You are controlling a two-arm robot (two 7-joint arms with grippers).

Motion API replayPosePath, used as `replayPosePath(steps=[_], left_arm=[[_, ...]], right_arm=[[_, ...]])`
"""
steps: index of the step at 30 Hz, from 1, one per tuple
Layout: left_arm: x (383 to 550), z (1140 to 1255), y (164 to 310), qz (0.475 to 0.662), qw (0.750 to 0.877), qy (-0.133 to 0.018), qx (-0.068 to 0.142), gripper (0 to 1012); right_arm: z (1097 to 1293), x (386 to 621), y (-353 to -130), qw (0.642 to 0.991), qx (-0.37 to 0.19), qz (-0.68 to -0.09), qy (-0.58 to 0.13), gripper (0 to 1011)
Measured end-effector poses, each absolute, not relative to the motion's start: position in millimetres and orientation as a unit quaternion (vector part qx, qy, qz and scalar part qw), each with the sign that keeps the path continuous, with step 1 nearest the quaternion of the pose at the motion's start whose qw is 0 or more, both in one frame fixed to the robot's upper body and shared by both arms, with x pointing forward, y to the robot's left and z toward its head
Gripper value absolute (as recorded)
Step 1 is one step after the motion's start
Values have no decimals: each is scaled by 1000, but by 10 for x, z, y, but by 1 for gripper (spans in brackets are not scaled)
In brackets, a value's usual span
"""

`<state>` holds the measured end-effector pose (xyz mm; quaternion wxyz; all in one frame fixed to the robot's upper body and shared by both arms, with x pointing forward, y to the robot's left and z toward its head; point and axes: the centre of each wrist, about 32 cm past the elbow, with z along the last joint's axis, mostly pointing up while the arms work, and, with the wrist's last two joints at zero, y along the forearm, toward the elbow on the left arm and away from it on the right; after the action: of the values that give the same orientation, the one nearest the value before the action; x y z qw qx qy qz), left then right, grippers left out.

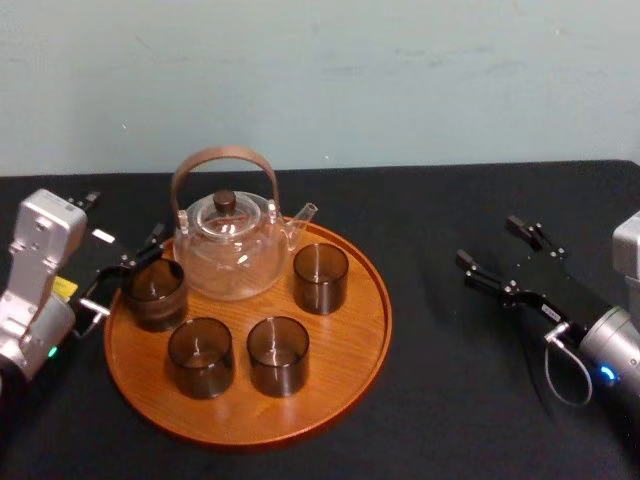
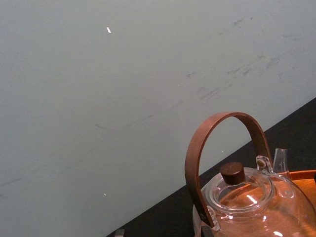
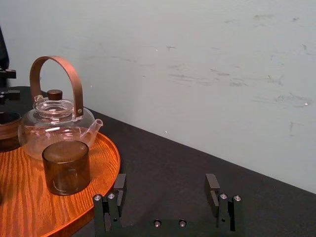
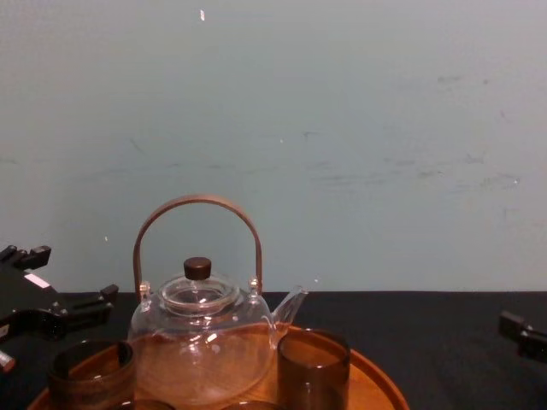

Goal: Pick up the glass from the table and place it on the tray.

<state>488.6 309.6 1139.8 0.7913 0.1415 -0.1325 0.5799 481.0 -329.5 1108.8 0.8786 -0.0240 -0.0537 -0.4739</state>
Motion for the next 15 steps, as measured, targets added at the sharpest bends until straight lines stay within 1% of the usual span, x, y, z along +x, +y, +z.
replayPosePath(steps=[15], left_arm=[[4886, 11398, 3097, 580, 791, -132, 141, 1001]], right_arm=[[11093, 4823, -3274, 882, -23, -467, -54, 1002]])
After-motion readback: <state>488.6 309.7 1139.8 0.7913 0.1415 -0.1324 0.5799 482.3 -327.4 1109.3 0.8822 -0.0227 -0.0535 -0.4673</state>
